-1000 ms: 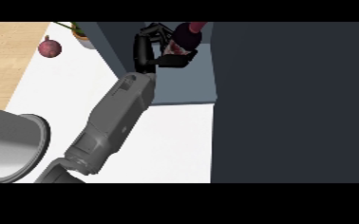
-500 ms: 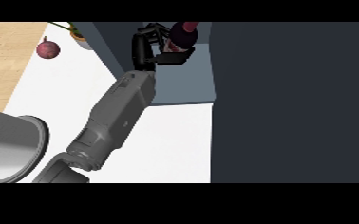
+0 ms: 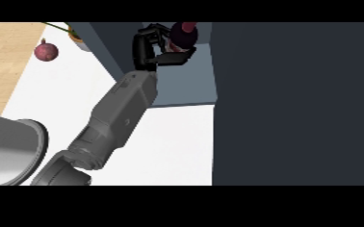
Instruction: Pick up the wine, place it into the cabinet and close the cabinet
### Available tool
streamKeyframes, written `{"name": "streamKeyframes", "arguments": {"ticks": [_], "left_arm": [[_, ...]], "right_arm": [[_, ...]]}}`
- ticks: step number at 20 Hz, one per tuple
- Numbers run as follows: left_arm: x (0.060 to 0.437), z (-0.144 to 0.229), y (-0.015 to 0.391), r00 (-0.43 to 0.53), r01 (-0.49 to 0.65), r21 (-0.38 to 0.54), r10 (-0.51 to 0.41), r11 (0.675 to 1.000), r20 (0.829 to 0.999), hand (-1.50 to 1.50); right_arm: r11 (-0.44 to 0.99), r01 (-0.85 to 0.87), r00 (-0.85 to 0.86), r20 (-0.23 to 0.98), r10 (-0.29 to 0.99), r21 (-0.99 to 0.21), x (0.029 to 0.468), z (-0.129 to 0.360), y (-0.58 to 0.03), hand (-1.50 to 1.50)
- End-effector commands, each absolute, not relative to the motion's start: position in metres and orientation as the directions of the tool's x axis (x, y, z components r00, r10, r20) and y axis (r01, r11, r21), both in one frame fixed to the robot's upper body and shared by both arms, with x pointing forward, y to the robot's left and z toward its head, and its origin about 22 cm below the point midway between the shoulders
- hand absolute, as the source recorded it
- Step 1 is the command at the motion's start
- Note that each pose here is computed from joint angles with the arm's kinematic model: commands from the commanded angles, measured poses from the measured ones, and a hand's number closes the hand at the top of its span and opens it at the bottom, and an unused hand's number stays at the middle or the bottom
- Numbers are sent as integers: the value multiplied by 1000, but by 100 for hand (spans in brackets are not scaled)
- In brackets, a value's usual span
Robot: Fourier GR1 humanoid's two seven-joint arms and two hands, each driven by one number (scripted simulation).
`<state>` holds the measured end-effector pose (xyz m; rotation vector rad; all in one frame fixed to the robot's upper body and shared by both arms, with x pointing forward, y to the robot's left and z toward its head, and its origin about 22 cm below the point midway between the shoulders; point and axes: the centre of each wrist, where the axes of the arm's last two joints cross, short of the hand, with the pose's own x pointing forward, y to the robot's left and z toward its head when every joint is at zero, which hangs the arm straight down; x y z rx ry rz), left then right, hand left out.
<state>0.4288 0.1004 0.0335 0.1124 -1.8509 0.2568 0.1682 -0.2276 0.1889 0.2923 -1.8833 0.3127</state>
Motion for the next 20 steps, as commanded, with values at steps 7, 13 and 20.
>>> {"name": "streamKeyframes", "arguments": {"ticks": [7, 13, 20], "left_arm": [[429, 27, 103, -234, -300, -50, -23, 953, 972, -150], [428, 17, 126, -226, -311, -1, -73, 950, 971, -150], [422, 10, 110, -212, -314, 87, -159, 946, 964, -150]], "right_arm": [[930, -363, -348, 934, -80, -56, 157, 195, -236, -150], [925, -371, -351, 934, -60, -80, 162, 200, -230, -150], [928, -366, -367, 927, -83, -62, 162, 196, -230, -150]]}}
